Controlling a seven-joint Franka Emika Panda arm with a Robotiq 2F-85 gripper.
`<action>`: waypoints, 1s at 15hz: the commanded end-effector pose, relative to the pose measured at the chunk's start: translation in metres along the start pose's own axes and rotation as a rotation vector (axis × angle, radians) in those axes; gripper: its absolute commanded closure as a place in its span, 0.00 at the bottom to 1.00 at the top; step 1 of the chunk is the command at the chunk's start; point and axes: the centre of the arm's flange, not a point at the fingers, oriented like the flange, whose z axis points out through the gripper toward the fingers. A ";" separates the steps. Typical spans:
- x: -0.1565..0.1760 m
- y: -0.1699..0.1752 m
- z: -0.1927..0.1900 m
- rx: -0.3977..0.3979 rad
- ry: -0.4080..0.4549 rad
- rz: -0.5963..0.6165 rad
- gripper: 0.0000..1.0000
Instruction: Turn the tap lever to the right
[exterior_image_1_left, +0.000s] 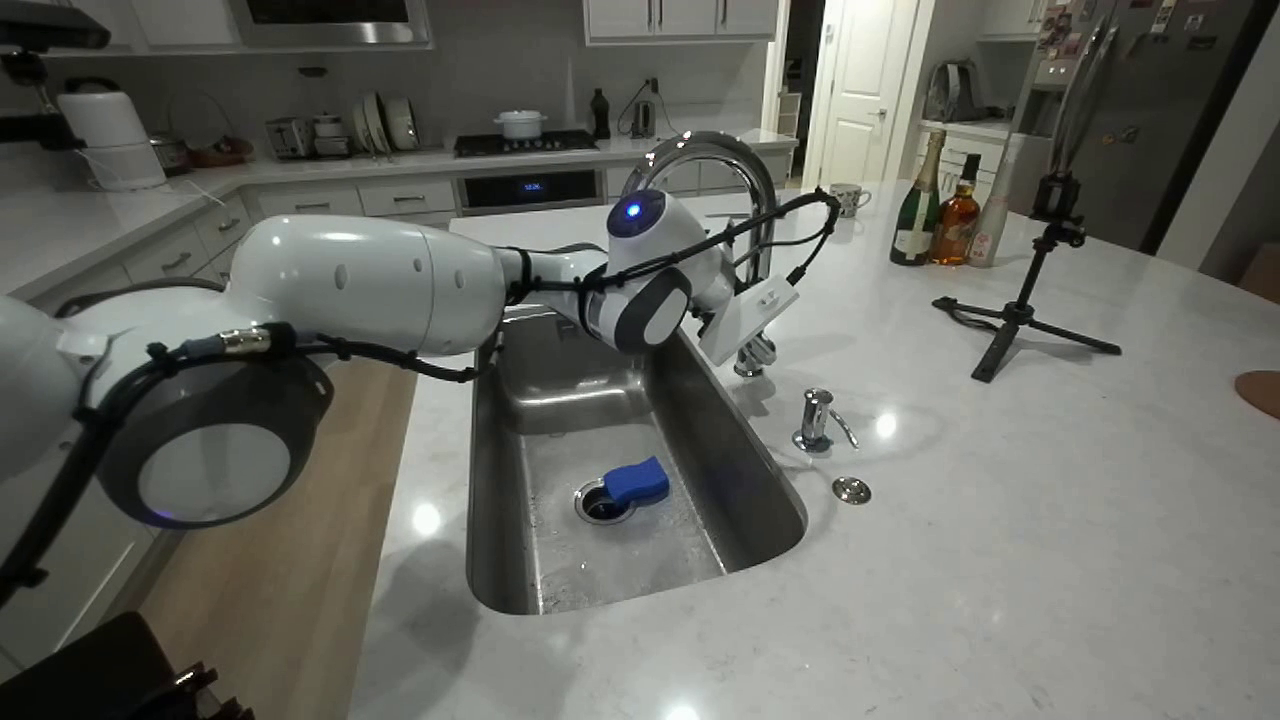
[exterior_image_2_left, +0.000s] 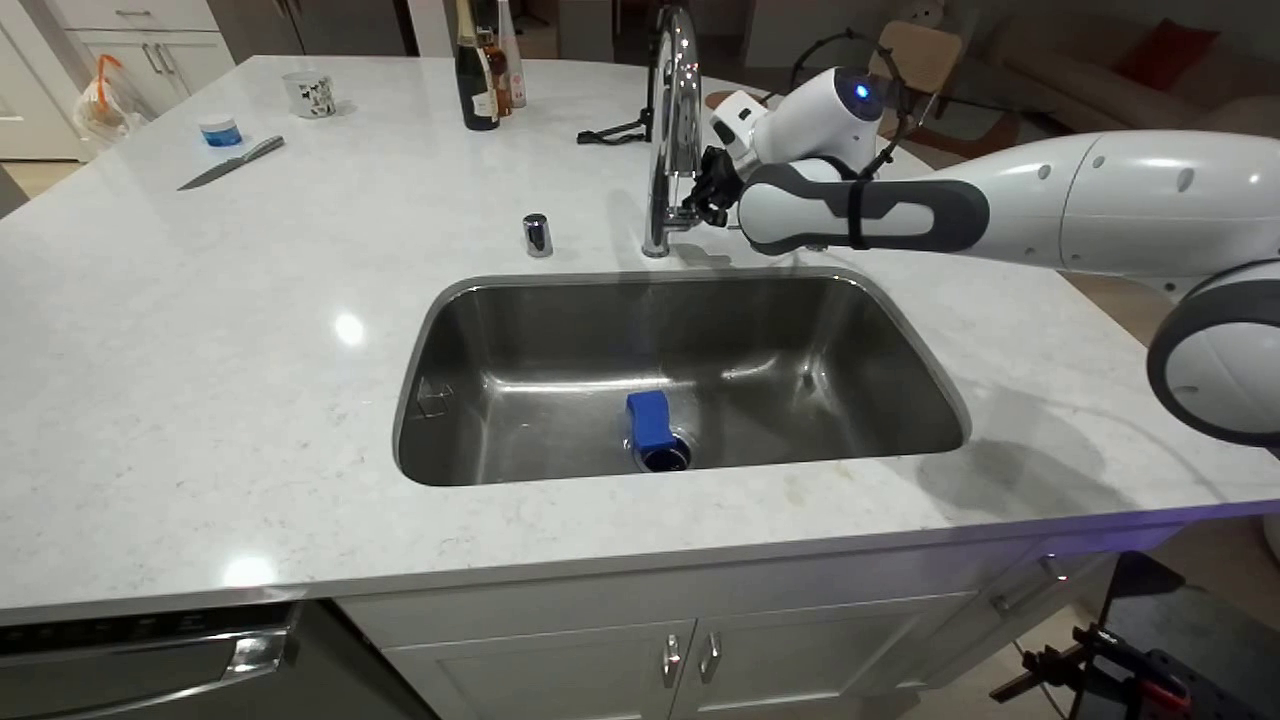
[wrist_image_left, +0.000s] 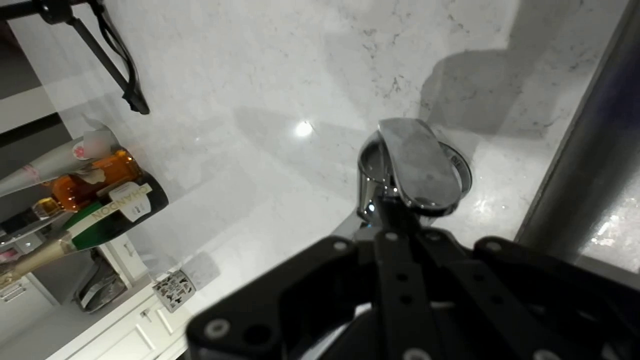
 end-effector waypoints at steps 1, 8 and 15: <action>-0.001 0.009 0.000 -0.025 -0.017 -0.011 1.00; -0.014 0.010 -0.002 -0.021 -0.055 0.028 1.00; -0.024 0.013 -0.004 -0.027 -0.096 0.074 1.00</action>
